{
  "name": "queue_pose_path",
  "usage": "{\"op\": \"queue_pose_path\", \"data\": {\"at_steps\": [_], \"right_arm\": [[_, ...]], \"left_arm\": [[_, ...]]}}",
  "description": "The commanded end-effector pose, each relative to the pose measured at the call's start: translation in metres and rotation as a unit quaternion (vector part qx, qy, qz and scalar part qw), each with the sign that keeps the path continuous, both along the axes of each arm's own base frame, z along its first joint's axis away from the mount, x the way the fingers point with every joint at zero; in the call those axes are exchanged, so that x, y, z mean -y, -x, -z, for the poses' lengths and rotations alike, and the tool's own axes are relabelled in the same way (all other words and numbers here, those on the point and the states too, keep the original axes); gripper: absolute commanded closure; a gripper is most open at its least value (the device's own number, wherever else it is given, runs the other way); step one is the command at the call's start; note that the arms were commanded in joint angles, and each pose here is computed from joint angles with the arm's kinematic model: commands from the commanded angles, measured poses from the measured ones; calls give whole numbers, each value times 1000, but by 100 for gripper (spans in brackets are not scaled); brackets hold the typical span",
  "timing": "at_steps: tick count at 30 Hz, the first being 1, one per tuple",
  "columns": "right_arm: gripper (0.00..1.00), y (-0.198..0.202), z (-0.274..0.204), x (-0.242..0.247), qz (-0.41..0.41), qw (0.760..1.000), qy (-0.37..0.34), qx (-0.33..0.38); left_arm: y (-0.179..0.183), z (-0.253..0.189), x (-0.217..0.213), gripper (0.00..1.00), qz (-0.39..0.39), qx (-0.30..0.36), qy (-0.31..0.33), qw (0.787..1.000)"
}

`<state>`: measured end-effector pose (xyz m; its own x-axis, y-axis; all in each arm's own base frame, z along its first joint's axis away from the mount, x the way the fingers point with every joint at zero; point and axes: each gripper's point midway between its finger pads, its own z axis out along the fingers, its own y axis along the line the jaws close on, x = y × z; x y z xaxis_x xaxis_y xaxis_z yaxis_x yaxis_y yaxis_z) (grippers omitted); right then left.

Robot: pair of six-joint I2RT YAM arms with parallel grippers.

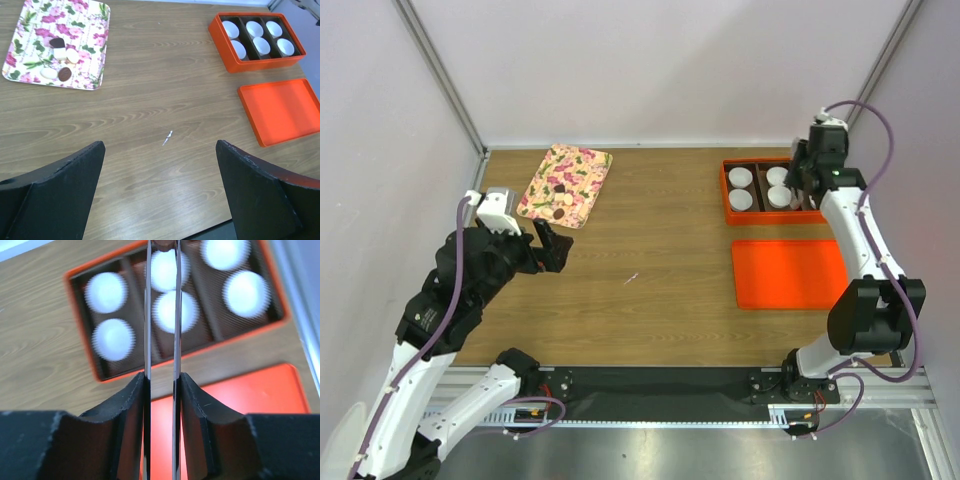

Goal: Pack the chocolate

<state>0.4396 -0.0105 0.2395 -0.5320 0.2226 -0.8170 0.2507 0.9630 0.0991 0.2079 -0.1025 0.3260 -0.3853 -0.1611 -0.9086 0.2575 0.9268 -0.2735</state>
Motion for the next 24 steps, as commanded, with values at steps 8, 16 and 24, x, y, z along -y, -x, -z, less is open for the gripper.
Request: {"op": "queue_pose_path", "data": {"at_steps": [8,16,24], "right_arm": [[67,7,29,84,106,993,-33,-48],[67,-17,42,103,116,990,-55,-59],[67,-35,50,98,102,992,-48,-57]], "left_arm": [[-6,-8,7,0,10,4,10,1000],[-12,-1,12,0,12,-5,10,1000],[-19,8,11,0,5,-11,-4,1000]]}}
